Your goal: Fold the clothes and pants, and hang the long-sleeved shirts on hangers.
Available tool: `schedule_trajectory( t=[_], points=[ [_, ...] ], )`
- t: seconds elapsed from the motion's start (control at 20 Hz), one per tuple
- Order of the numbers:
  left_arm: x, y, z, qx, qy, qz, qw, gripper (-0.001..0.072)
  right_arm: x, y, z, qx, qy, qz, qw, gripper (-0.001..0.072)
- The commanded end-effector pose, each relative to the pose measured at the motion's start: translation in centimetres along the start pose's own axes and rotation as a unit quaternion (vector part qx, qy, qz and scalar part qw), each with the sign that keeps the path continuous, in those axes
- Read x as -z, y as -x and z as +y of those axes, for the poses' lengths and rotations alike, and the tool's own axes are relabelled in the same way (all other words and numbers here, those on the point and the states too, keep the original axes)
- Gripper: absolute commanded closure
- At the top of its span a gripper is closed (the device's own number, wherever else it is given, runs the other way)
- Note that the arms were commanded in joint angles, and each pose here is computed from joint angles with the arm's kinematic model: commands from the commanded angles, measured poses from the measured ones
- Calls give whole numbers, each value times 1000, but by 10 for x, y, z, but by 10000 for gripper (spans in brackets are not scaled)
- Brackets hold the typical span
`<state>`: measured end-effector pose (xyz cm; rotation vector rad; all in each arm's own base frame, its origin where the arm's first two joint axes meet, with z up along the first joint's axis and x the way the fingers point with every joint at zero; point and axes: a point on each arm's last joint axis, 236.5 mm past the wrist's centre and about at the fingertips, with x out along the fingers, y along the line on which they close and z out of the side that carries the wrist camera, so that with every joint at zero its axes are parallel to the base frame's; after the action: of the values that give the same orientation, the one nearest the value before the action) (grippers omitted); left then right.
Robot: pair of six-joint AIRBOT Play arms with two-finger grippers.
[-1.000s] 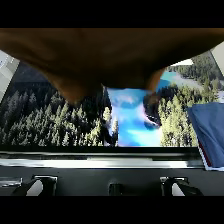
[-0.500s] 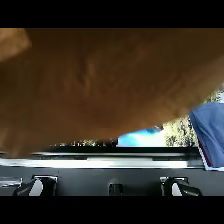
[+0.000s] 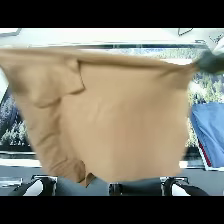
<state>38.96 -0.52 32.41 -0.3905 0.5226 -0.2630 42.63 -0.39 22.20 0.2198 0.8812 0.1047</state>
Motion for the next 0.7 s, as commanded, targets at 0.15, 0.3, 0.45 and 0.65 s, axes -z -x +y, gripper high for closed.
schedule_trajectory(
  t=[0.15,0.3,0.45,0.65],
  points=[
    [201,-208,117,-20,164,243,956,685,103,-254,4,-18,-162,207,965,674],
    [200,-260,133,-11,233,199,952,685,71,-284,-1,-28,-187,125,974,674],
    [161,-281,159,-41,240,106,964,685,-1,-280,-16,-26,-185,-23,982,673],
    [135,-294,173,-74,212,30,974,684,-29,-281,-24,-24,-184,-87,979,673]
  ],
)
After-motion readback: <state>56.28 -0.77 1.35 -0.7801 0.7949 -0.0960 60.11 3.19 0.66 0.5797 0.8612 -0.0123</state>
